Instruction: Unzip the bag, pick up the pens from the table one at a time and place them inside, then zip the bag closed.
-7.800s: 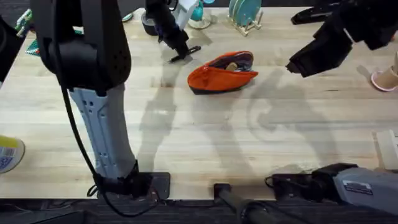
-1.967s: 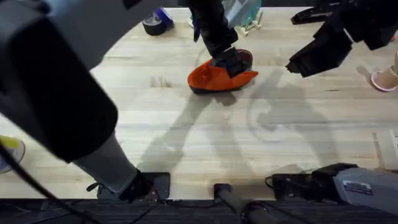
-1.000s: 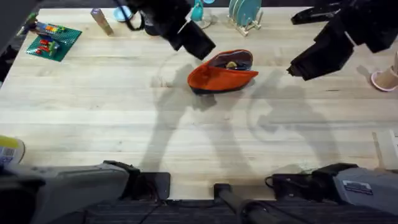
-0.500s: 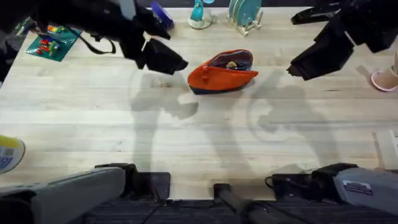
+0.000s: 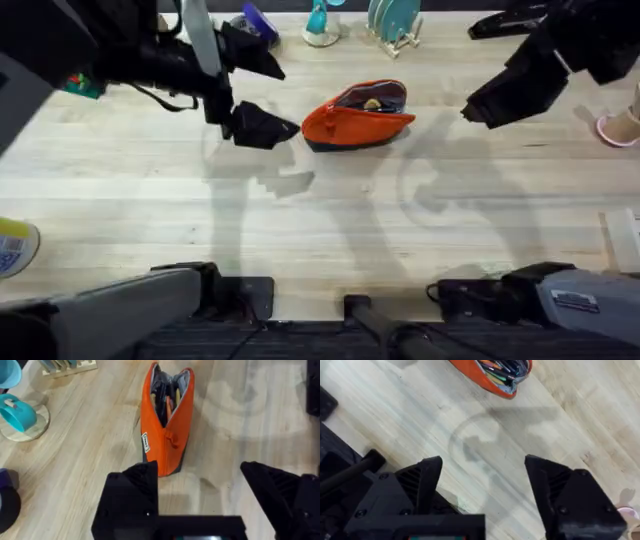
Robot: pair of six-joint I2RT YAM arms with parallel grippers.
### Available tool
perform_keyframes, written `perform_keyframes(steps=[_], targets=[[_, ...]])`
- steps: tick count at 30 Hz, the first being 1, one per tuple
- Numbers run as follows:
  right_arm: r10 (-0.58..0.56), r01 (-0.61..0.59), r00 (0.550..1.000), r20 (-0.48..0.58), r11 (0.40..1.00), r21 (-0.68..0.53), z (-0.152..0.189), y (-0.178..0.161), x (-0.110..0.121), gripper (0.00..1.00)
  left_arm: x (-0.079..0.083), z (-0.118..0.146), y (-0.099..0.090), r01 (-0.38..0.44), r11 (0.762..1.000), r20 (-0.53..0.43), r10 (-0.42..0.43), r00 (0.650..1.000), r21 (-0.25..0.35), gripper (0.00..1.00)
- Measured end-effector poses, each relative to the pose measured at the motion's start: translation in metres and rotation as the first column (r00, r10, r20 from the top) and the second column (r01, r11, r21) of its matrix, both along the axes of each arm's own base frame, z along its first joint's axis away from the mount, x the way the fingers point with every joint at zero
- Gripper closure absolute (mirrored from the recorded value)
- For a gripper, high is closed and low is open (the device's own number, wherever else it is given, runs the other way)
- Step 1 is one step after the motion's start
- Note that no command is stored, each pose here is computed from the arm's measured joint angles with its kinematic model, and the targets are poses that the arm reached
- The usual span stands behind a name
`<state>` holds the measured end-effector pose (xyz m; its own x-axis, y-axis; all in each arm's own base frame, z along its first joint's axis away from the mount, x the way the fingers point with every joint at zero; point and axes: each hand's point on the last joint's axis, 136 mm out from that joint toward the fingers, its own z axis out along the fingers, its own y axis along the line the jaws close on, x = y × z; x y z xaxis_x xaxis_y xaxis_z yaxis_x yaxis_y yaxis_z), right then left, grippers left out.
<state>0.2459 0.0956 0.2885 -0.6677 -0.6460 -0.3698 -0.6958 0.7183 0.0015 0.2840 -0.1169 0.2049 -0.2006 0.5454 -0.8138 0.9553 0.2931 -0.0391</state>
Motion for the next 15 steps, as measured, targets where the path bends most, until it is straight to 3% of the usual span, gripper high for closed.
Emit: perform_keyframes(steps=[10, 12, 15], targets=[[-0.008, 0.008, 1.000, -0.002, 1.000, 0.002, 0.000, 0.000, 0.000, 0.005, 0.004, -0.021, 0.002, 0.009, 1.000, 0.044, -0.010, 0.999, 0.006, 0.006], [-0.010, 0.010, 1.000, -0.003, 1.000, 0.003, 0.000, 0.000, 0.000, 0.005, 0.012, -0.024, 0.025, -0.071, 0.997, 0.045, 0.070, 0.996, 0.013, 0.006], [-0.023, 0.023, 1.000, -0.005, 1.000, 0.007, 0.000, 0.000, 0.000, 0.006, 0.014, -0.024, 0.029, -0.083, 0.996, 0.045, 0.083, 0.996, 0.013, 0.006]])
